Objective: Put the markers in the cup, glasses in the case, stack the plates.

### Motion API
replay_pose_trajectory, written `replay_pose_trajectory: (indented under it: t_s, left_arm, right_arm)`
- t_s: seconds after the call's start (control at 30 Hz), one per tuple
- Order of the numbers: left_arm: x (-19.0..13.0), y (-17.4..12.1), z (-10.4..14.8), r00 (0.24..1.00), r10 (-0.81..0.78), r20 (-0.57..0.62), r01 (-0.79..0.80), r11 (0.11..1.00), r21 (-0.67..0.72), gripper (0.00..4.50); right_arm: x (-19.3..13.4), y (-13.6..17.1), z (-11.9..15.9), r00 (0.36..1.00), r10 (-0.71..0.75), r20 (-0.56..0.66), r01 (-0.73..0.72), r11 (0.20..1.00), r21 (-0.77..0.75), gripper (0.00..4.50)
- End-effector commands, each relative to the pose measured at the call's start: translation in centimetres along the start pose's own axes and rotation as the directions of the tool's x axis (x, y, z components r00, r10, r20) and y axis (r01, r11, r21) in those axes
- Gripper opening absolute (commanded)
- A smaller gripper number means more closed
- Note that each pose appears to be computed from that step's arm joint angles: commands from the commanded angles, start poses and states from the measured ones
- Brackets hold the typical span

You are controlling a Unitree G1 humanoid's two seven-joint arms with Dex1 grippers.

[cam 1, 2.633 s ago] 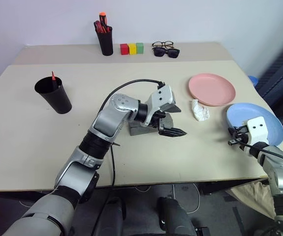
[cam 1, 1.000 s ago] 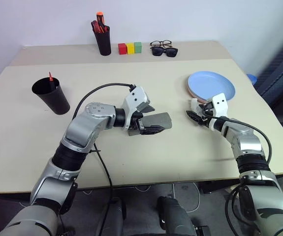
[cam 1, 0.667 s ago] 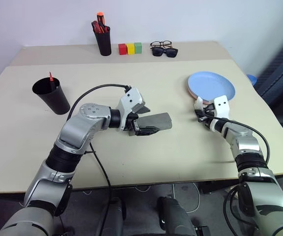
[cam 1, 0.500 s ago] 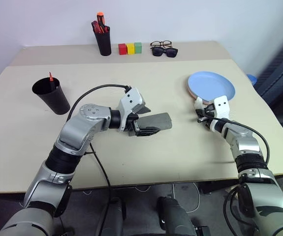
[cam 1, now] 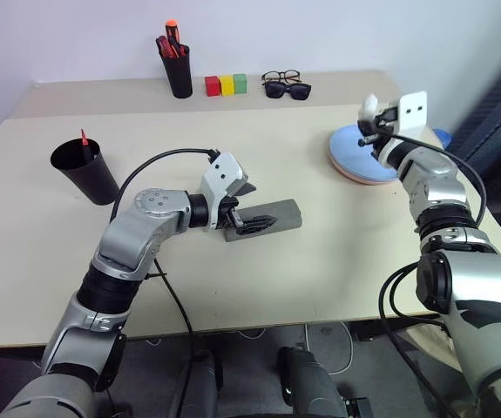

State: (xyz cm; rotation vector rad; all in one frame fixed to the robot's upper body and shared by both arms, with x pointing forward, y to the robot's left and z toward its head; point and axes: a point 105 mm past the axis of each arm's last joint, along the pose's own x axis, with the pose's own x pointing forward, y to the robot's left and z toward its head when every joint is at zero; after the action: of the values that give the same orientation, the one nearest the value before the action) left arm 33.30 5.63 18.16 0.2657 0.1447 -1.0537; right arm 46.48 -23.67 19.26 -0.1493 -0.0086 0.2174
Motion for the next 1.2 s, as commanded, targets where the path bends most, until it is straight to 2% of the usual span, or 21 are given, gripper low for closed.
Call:
replay_pose_trajectory:
  t_s: [0.03, 0.07, 0.17, 0.23, 0.37, 0.43, 0.57, 0.73, 0.93, 1.2]
  left_arm:
    - [-0.9, 1.0, 1.8, 0.987, 0.121, 0.11, -0.128, 0.99, 0.061, 4.5]
    - [-1.0, 1.4, 2.1, 0.976, 0.163, 0.143, -0.176, 0.982, 0.076, 4.5]
    - [-1.6, 2.4, 2.5, 0.934, 0.264, 0.24, -0.299, 0.946, 0.122, 4.5]
    - [-1.7, 2.1, 2.1, 0.934, 0.264, 0.242, -0.305, 0.941, 0.149, 4.5]
    - [-2.0, 1.7, 1.0, 0.944, 0.227, 0.238, -0.243, 0.969, 0.04, 4.5]
    - [-2.7, 1.5, 0.5, 0.945, 0.222, 0.238, -0.233, 0.972, 0.015, 4.5]
    - [-4.9, 0.7, -0.6, 0.939, 0.225, 0.259, -0.227, 0.974, -0.026, 4.5]
    - [-9.4, 0.9, -2.3, 0.91, 0.327, 0.255, -0.313, 0.945, -0.095, 4.5]
    - [-12.5, 0.5, -4.2, 0.903, 0.392, 0.174, -0.367, 0.917, -0.159, 4.5]
    - [-13.3, 0.6, -5.4, 0.891, 0.433, 0.133, -0.414, 0.898, -0.149, 4.5]
  right_arm:
    - [0.1, -0.7, 1.6, 0.999, -0.035, 0.038, 0.038, 0.996, -0.084, 2.61]
    - [0.0, -0.7, 1.4, 0.999, -0.029, 0.037, 0.032, 0.996, -0.085, 3.06]
    - [-0.3, -0.9, 1.5, 0.998, -0.017, 0.055, 0.024, 0.992, -0.125, 3.06]
    - [-0.6, -1.2, 1.9, 0.996, -0.007, 0.086, 0.02, 0.989, -0.145, 3.06]
    - [-1.6, -1.1, 2.7, 0.986, 0.088, 0.142, -0.062, 0.982, -0.176, 3.06]
    - [-2.6, -0.6, 2.8, 0.97, 0.188, 0.155, -0.159, 0.97, -0.181, 3.06]
    - [-7.4, 0.4, 2.0, 0.932, 0.341, 0.12, -0.304, 0.919, -0.253, 3.06]
    - [-15.2, 2.1, 1.1, 0.903, 0.425, 0.06, -0.411, 0.896, -0.166, 3.06]
    - [-19.7, 2.5, 0.1, 0.923, 0.384, -0.014, -0.383, 0.918, -0.099, 3.06]
    - [-20.9, 1.7, -1.1, 0.956, 0.292, -0.038, -0.294, 0.953, -0.075, 3.06]
